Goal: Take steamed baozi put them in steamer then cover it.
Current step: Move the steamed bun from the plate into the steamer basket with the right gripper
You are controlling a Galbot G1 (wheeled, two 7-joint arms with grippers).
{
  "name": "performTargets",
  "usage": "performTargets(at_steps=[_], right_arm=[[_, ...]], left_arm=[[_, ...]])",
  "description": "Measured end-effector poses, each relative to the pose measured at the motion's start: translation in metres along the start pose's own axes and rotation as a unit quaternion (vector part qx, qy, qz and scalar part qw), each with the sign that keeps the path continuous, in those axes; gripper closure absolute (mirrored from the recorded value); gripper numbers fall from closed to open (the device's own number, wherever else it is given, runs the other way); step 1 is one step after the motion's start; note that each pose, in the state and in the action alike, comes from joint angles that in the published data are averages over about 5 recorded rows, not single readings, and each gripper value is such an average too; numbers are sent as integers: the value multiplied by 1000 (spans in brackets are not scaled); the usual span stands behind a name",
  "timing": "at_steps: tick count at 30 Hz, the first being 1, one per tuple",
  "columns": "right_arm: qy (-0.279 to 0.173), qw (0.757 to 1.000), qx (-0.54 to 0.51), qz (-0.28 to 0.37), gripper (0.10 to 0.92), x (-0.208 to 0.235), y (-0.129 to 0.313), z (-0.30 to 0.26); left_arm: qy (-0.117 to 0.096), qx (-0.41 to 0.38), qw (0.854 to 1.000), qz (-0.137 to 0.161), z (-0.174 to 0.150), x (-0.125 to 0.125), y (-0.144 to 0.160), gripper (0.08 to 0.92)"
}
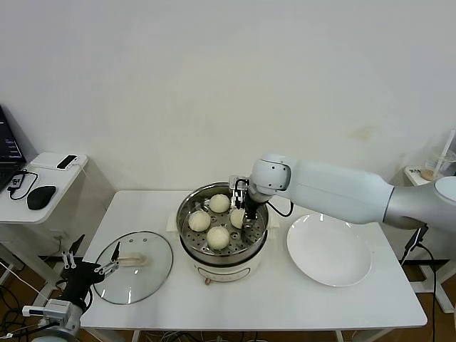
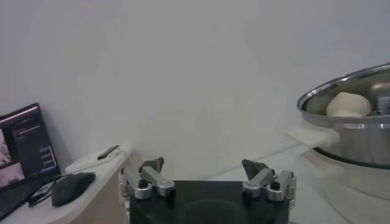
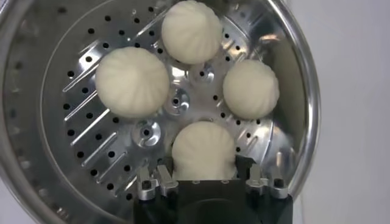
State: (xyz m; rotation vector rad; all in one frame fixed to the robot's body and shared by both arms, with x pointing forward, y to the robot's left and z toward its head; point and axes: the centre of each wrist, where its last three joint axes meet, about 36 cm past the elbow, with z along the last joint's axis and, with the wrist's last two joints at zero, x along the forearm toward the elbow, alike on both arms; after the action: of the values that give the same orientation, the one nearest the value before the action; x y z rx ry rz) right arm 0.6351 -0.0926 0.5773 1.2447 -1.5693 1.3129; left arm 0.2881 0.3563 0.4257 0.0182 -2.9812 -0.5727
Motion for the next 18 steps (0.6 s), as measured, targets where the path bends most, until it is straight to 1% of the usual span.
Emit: performTargets(at_steps=[2, 5, 8, 13, 18], right_arm=[[-2, 1000, 0, 1, 278, 2, 0, 0], [-4, 1000, 0, 2, 218, 8, -2, 0], [-6, 1000, 0, 7, 202, 19, -5, 2], [-15, 1000, -1, 25, 200, 47, -9, 12], [-43, 997, -9, 57, 199, 68, -3, 32]], left_arm=[[0, 0, 1000, 0, 0, 0, 0, 177], [1, 0, 1000, 0, 0, 0, 0, 177], [1, 0, 1000, 0, 1, 0, 0, 177], [1, 1, 1000, 0, 0, 0, 0, 177], [0, 2, 1000, 0, 0, 0, 0, 177]])
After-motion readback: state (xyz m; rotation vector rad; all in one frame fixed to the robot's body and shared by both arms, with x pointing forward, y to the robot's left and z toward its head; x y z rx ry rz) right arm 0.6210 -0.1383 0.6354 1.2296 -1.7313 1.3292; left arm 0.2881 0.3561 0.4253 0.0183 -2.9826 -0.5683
